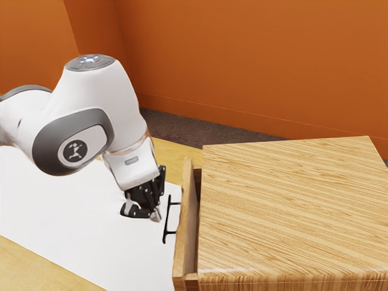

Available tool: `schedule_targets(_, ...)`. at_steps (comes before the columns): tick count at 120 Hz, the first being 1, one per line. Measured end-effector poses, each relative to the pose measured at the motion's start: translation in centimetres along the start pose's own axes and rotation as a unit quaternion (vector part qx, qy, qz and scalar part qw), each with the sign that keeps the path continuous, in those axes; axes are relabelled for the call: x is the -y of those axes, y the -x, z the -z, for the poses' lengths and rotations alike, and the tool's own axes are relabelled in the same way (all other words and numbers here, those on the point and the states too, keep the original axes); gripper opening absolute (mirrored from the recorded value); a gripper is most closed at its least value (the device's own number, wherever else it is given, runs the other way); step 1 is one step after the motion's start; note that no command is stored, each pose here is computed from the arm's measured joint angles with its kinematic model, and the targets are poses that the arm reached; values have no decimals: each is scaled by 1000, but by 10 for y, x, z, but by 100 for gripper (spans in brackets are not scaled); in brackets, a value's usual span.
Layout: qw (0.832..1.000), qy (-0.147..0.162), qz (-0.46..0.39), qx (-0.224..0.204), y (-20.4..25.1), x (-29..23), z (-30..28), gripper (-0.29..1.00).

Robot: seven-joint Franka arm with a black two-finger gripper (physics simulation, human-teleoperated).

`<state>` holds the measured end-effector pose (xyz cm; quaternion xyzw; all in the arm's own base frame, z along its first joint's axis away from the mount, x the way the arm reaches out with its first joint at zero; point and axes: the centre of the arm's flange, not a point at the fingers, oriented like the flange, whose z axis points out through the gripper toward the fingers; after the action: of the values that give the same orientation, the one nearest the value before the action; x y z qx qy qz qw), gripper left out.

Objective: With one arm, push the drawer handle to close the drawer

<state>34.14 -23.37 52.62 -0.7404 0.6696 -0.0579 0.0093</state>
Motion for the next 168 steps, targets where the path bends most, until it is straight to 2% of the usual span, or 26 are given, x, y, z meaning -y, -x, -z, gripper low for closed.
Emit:
schedule_targets(43, 1000, -7, -21, -17, -39, 13, 0, -8)
schedule_targets(83, 999, -20, -35, -31, -56, 10, 0, -10)
schedule_targets(85, 999, -21, -35, -31, -56, 9, 1, -9)
schedule_targets(86, 999, -22, -34, -31, -55, 9, 1, -15)
schedule_targets(90, 999, -24, -33, -31, -54, 8, 3, -8)
schedule_targets(108, 998, -40, -14, -36, -32, 2, 29, -8)
schedule_targets(120, 997, -33, 55, -34, 1, 15, 48, -7)
schedule_targets(133, 984, -47, 166, -37, 36, 49, 99, 16)
schedule_targets(145, 963, -36, 266, -31, 69, 90, 112, 36)
schedule_targets(168, 924, -6, 381, -28, 107, 155, 115, 56)
